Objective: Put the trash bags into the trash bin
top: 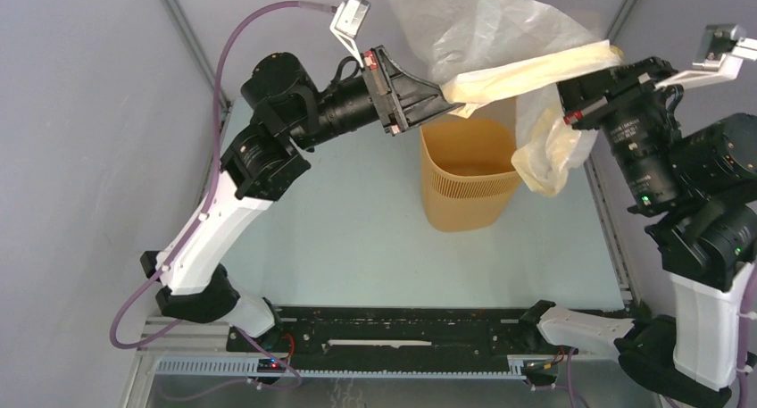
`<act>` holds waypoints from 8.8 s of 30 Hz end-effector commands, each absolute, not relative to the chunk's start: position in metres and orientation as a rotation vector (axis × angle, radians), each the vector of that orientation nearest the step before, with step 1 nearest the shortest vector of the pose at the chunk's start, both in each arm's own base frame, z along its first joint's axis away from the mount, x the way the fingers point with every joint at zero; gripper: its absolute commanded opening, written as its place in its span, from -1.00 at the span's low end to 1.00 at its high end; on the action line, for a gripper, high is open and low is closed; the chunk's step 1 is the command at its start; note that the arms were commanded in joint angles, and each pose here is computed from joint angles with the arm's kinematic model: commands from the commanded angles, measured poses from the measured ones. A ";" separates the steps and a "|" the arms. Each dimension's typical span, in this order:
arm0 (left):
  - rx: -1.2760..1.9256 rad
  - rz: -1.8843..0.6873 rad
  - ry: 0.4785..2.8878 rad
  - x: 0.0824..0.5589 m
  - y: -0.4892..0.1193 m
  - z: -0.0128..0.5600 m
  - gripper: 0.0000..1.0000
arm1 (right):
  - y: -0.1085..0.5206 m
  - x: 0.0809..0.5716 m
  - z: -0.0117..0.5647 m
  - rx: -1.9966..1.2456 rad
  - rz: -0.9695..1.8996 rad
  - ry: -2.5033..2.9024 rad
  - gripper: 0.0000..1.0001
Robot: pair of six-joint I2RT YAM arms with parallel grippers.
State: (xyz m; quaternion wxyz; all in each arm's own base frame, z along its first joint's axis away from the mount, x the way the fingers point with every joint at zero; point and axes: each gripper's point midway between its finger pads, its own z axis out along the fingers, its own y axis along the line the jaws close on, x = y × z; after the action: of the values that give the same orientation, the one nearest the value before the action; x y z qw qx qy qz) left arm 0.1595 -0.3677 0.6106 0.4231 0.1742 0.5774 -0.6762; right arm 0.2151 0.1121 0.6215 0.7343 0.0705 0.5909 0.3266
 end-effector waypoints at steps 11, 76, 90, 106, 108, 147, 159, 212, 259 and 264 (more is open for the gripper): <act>0.469 -1.687 1.177 0.133 -0.337 0.672 -0.98 | 0.176 0.183 0.591 -0.206 1.050 1.524 -1.00; 0.087 -1.453 2.145 0.314 -0.486 0.345 0.37 | 0.092 0.278 0.530 0.359 1.011 1.719 -1.00; 0.198 -1.245 1.847 0.317 -0.372 0.466 0.84 | 0.084 0.294 0.518 0.306 0.931 1.759 -1.00; 0.368 -1.197 1.866 0.307 -0.405 0.432 0.83 | 0.088 0.288 0.517 0.301 0.966 1.786 -1.00; 0.381 -1.176 1.889 0.321 -0.422 0.419 0.86 | 0.089 0.287 0.517 0.304 0.975 1.787 -1.00; 0.305 -1.055 1.924 0.302 -0.314 0.423 0.99 | 0.044 0.377 0.500 0.332 0.787 1.823 -1.00; 0.378 -1.026 1.993 0.275 -0.295 0.378 0.55 | 0.031 0.341 0.495 0.404 0.497 1.852 -1.00; 0.409 -0.916 1.957 0.305 -0.308 0.400 0.42 | 0.104 0.418 0.381 0.363 0.995 2.000 -1.00; -0.050 -0.983 1.920 0.286 -0.189 0.396 0.55 | 0.326 0.385 0.365 0.154 1.659 2.172 -1.00; -0.167 -1.174 1.927 0.284 -0.205 0.405 0.69 | 0.294 0.374 0.387 0.063 1.435 2.154 -0.84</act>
State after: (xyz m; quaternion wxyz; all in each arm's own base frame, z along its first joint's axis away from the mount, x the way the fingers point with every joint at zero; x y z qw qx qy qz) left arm 0.2888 -0.1921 0.3639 0.4379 -0.0348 0.8076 -0.3935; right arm 0.3989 0.3260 0.3408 0.1825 0.0754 0.7886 0.5824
